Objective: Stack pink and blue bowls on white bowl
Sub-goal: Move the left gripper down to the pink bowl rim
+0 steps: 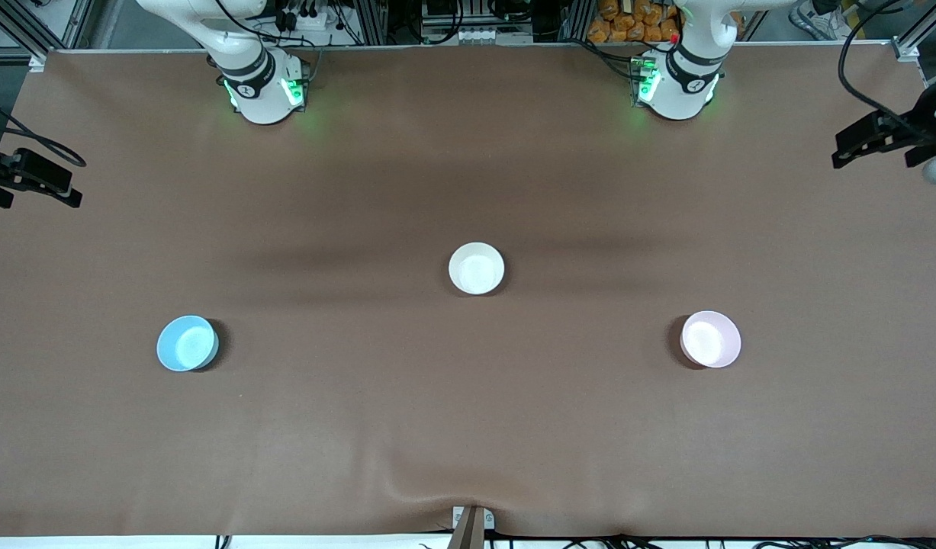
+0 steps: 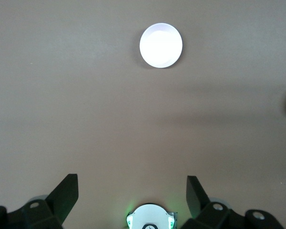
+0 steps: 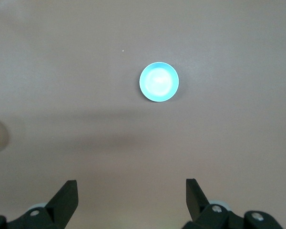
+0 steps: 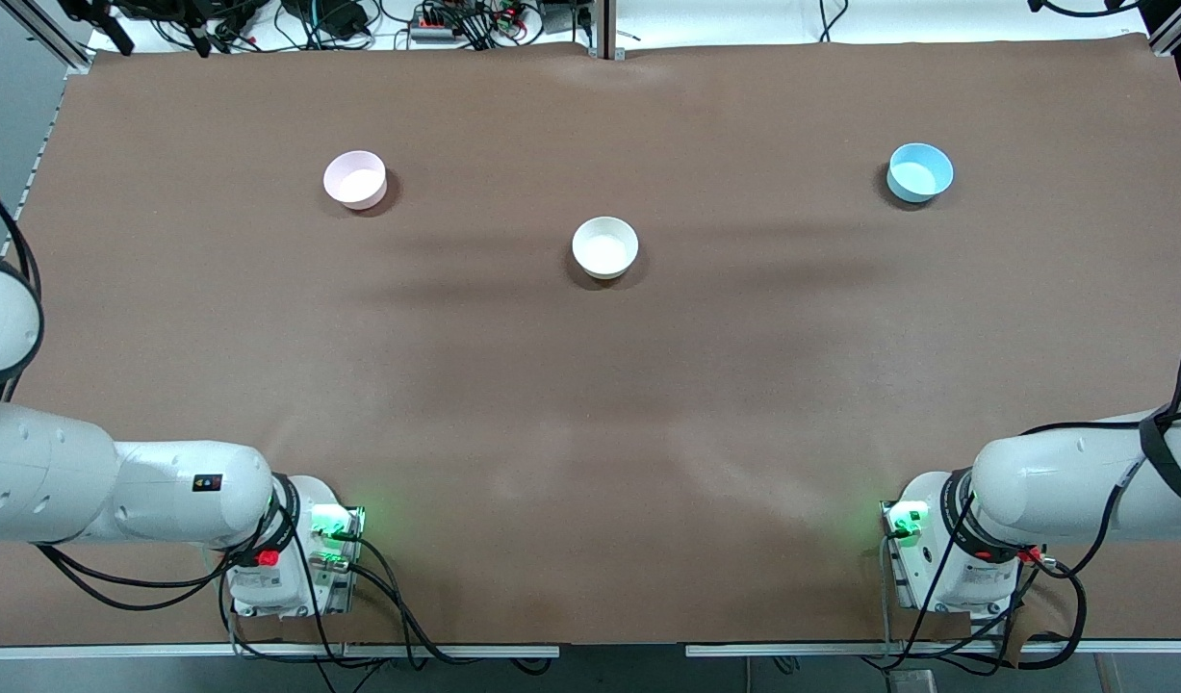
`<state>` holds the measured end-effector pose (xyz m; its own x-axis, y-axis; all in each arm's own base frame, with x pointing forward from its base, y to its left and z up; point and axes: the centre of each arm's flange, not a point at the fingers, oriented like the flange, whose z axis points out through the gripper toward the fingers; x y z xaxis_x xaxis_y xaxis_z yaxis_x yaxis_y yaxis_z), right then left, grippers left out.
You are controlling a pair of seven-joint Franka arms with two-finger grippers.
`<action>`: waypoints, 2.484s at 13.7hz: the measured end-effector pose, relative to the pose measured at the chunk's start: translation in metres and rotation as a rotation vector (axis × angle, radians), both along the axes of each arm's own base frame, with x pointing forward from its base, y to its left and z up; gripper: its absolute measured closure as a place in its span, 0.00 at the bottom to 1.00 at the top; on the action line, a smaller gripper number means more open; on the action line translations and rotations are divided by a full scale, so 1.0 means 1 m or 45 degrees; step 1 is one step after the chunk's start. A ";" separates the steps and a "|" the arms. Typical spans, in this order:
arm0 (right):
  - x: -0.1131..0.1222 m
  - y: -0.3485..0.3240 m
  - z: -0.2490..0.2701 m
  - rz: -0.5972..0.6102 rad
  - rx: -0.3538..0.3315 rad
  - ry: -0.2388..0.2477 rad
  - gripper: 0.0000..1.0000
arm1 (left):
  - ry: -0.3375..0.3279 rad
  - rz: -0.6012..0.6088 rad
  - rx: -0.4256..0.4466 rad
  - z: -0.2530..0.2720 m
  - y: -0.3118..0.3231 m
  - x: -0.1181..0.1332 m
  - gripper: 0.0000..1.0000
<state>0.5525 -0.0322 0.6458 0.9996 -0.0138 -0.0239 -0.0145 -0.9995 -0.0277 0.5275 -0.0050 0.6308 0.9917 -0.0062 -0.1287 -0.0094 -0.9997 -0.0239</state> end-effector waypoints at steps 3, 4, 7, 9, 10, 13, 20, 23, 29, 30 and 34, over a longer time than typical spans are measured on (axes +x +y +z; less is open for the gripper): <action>0.000 0.000 0.000 0.000 0.000 0.000 0.00 | 0.006 -0.007 -0.002 -0.020 -0.003 0.017 0.00; 0.000 0.000 0.000 0.001 0.000 0.000 0.00 | 0.007 -0.010 -0.003 -0.026 -0.004 0.021 0.00; 0.000 0.001 0.000 0.001 0.000 0.000 0.00 | 0.055 -0.012 -0.004 -0.055 -0.004 0.037 0.00; 0.000 0.001 0.000 0.002 0.000 0.000 0.00 | 0.107 -0.012 -0.005 -0.079 -0.005 0.046 0.00; 0.000 0.001 0.000 0.002 0.000 0.000 0.00 | 0.133 -0.012 -0.005 -0.092 -0.005 0.050 0.00; 0.000 0.001 0.000 0.002 0.000 0.000 0.00 | 0.159 -0.011 -0.007 -0.133 -0.003 0.067 0.00; 0.000 0.005 0.000 0.010 0.000 0.000 0.00 | 0.048 -0.016 -0.014 -0.225 -0.004 0.093 0.00; 0.000 0.005 0.000 0.011 0.000 0.000 0.00 | -0.007 -0.018 -0.019 -0.277 -0.004 0.105 0.00; 0.000 0.005 0.000 0.011 0.000 0.000 0.00 | -0.049 0.015 -0.025 -0.352 0.014 0.118 0.19; 0.000 0.005 0.000 0.011 0.000 0.000 0.00 | -0.047 0.019 -0.026 -0.361 0.016 0.119 0.19; 0.000 0.004 0.000 0.009 0.000 0.000 0.00 | -0.066 0.018 -0.030 -0.394 0.015 0.122 0.40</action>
